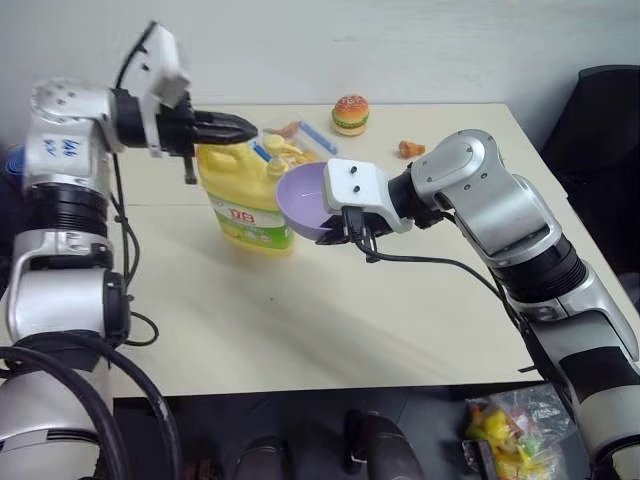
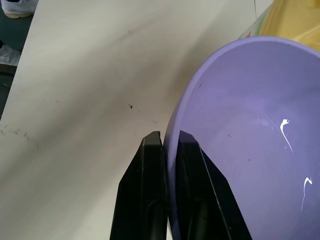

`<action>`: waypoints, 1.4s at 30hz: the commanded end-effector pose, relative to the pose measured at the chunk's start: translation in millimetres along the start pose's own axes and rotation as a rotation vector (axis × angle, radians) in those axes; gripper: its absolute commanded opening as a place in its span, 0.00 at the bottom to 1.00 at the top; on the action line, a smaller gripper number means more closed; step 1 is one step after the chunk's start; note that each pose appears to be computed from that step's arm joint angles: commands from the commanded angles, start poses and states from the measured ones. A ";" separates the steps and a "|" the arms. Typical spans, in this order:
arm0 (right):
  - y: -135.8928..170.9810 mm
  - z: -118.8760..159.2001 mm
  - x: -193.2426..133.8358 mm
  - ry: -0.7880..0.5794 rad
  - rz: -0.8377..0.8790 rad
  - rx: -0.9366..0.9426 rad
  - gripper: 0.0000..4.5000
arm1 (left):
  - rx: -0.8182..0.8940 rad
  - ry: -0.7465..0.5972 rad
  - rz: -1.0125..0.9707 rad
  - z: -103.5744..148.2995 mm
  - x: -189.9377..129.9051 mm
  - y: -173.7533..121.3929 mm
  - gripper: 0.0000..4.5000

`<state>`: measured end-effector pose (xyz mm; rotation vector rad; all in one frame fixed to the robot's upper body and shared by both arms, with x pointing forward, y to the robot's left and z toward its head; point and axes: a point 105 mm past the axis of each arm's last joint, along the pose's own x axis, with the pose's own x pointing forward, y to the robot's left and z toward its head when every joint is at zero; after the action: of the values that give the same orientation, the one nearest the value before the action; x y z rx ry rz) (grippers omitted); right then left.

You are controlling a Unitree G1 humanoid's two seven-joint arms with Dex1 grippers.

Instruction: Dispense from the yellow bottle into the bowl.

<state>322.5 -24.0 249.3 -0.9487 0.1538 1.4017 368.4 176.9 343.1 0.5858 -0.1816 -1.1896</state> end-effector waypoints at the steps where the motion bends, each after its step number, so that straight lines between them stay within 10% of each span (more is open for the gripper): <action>1: -3.4 9.6 -8.4 -0.017 -0.035 -0.052 0.00 | 0.079 -0.045 0.049 29.2 -4.9 7.5 0.02; 42: -43.5 -1.3 -19.1 0.028 -0.162 -0.072 0.00 | -0.077 0.010 0.145 -31.5 82.6 -7.8 0.02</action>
<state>360.9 -38.5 254.4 -0.9927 0.1465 1.2701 406.6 113.1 309.9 0.4738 -0.2018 -1.0378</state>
